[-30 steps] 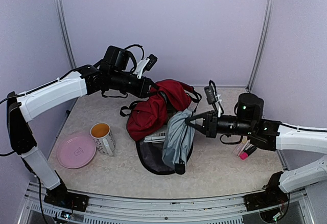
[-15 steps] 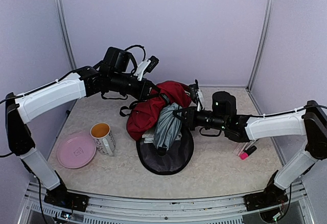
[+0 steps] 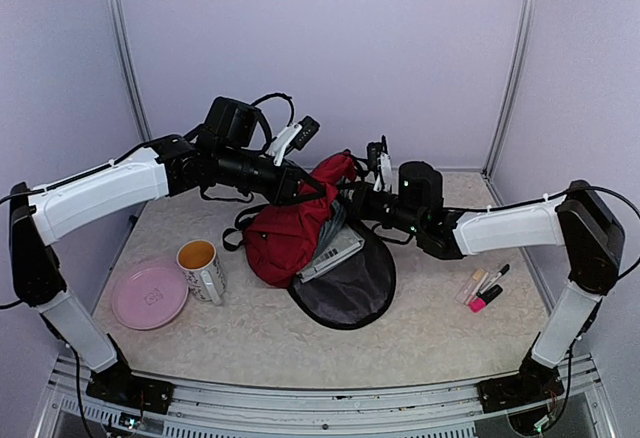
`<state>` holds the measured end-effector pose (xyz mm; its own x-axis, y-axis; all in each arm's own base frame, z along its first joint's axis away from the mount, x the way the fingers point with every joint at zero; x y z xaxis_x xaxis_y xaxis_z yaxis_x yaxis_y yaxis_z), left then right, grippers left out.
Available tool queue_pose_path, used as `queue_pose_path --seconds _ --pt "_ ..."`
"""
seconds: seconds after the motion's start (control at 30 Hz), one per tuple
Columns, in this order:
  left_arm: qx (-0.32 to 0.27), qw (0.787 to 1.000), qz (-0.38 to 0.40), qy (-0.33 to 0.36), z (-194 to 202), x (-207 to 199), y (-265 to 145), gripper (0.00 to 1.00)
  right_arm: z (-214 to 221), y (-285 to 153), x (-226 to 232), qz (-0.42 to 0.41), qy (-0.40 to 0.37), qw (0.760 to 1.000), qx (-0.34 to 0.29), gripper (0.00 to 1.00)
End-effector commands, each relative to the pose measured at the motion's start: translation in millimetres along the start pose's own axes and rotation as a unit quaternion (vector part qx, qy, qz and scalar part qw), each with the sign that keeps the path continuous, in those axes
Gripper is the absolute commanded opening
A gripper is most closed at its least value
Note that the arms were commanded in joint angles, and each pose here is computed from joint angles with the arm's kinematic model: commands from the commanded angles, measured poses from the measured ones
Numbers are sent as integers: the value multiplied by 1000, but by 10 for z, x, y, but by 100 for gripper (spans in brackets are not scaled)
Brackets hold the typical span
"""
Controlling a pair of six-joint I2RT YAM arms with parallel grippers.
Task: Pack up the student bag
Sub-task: Place the pencil case in the largest pocket of the bag, then adjust the student bag at the center of the board.
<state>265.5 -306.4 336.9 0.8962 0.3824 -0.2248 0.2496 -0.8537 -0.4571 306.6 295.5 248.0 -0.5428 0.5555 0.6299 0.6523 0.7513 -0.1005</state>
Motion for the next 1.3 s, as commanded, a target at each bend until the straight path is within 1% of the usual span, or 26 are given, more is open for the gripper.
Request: queue_pose_path --seconds 0.0,0.13,0.27,0.37,0.4,0.43,0.53,0.63,0.7,0.77,0.83,1.0,1.07,1.13,1.17,1.2,1.27 --pt "-76 989 108 58 -284 -406 -284 0 -232 137 316 -45 23 992 -116 0" --pt "-79 988 120 58 -291 -427 -295 0 -33 275 258 -47 39 993 -101 0" --pt "-94 985 130 60 -328 -459 -384 0 197 340 2 15 31 996 -83 0" --pt "-110 986 118 49 -357 -380 -458 0 375 391 -151 62 27 997 -31 0" --pt "-113 986 111 42 -360 -336 -471 0 420 385 -177 67 26 997 -15 2" --pt "-116 987 102 36 -364 -297 -481 0 456 370 -199 74 23 997 -3 8" --pt "-116 990 73 21 -358 -199 -485 0 516 286 -210 90 12 995 46 26" --pt "-113 992 54 12 -347 -138 -468 0 463 129 -138 97 -2 992 75 45" --pt "-110 993 44 7 -338 -106 -455 0 396 20 -52 96 -15 991 94 52" --pt "-106 994 37 3 -332 -78 -442 0 326 -91 41 95 -22 989 115 61" --pt "-104 994 31 -1 -324 -52 -429 0 261 -223 113 95 -27 986 132 65" --pt "-99 995 24 -4 -304 -13 -392 0 206 -679 193 95 -16 986 136 66" --pt "-98 995 22 -4 -299 -4 -386 0 236 -812 158 112 -8 983 143 67" --pt "-97 995 20 -4 -294 1 -379 0 299 -915 71 153 0 976 154 70" --pt "-96 995 19 -4 -292 2 -381 0 345 -962 13 177 5 971 161 74" --pt "-97 995 19 -4 -294 3 -381 0 466 -1040 -94 205 14 962 180 82" --pt "-96 995 19 -3 -292 3 -378 0 592 -1063 -150 193 26 960 201 85"
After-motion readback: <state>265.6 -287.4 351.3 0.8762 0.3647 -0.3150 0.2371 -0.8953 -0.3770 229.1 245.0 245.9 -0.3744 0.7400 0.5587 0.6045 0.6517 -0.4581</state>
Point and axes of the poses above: each gripper's point midway between its finger pads, its own y axis out along the fingers, its own x axis along the line the jaws close on, z = x × y, the point moved 10 cm from there along -y, back along the fingers, and after that the axes turned 4 degrees about y, right-handed, at the moved point
